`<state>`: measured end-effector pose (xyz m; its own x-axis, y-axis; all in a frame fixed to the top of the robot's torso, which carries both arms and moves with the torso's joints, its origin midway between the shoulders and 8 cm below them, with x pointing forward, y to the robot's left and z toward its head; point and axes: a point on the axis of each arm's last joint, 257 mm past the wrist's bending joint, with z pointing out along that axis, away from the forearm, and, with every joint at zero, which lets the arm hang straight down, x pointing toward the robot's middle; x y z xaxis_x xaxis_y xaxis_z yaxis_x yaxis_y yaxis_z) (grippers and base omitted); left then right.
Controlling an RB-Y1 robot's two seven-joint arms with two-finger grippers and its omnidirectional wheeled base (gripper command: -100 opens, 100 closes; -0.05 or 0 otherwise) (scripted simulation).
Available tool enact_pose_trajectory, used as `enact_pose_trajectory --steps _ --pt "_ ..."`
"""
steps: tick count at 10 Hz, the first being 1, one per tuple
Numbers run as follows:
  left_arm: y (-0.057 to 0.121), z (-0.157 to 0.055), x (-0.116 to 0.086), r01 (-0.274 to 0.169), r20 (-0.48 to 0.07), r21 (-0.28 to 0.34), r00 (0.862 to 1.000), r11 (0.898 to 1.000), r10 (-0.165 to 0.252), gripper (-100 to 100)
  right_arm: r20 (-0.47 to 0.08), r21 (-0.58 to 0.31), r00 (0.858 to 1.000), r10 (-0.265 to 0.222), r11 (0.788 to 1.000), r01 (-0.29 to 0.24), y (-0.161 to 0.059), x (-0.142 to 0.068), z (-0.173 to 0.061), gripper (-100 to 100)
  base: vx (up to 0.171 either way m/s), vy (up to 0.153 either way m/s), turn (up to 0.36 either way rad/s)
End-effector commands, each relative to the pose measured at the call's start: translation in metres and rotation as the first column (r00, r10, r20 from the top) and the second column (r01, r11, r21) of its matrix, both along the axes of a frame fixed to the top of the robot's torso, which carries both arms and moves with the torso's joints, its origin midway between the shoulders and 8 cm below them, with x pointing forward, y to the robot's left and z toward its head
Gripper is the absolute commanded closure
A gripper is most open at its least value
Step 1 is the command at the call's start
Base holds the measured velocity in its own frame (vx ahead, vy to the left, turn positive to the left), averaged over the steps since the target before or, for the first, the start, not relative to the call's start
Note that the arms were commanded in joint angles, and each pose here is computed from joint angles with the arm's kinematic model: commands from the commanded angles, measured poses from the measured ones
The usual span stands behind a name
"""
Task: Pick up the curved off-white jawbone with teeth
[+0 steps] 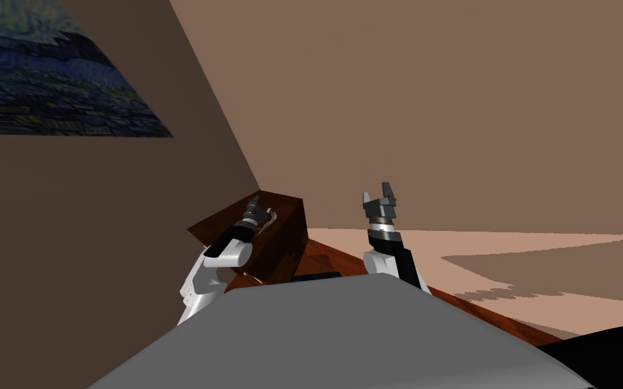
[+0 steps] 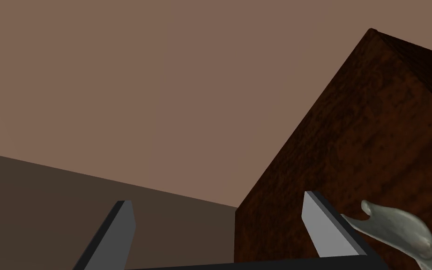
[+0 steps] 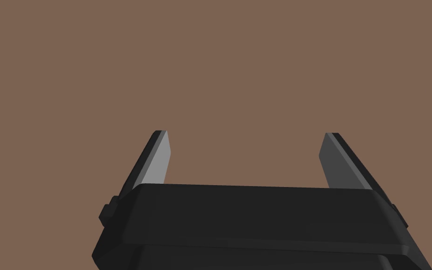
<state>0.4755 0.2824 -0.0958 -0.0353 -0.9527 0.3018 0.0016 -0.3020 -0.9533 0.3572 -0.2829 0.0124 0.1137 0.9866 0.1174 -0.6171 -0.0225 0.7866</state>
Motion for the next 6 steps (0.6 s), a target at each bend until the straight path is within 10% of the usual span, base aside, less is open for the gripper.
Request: enact_pose_trajectory --steps 1,6 --pt "0.001 -0.011 0.003 -0.001 -0.047 -0.022 0.999 1.000 0.000 -100 0.000 0.000 1.000 0.000 1.000 0.000 0.000 0.000 0.000 0 0.051 -0.020 0.050" --pt "0.002 -0.030 0.013 -0.004 -0.154 -0.103 0.988 0.995 -0.012 -100 0.000 0.000 1.000 0.000 1.000 0.000 0.000 0.000 0.000 0 0.032 -0.017 0.034"
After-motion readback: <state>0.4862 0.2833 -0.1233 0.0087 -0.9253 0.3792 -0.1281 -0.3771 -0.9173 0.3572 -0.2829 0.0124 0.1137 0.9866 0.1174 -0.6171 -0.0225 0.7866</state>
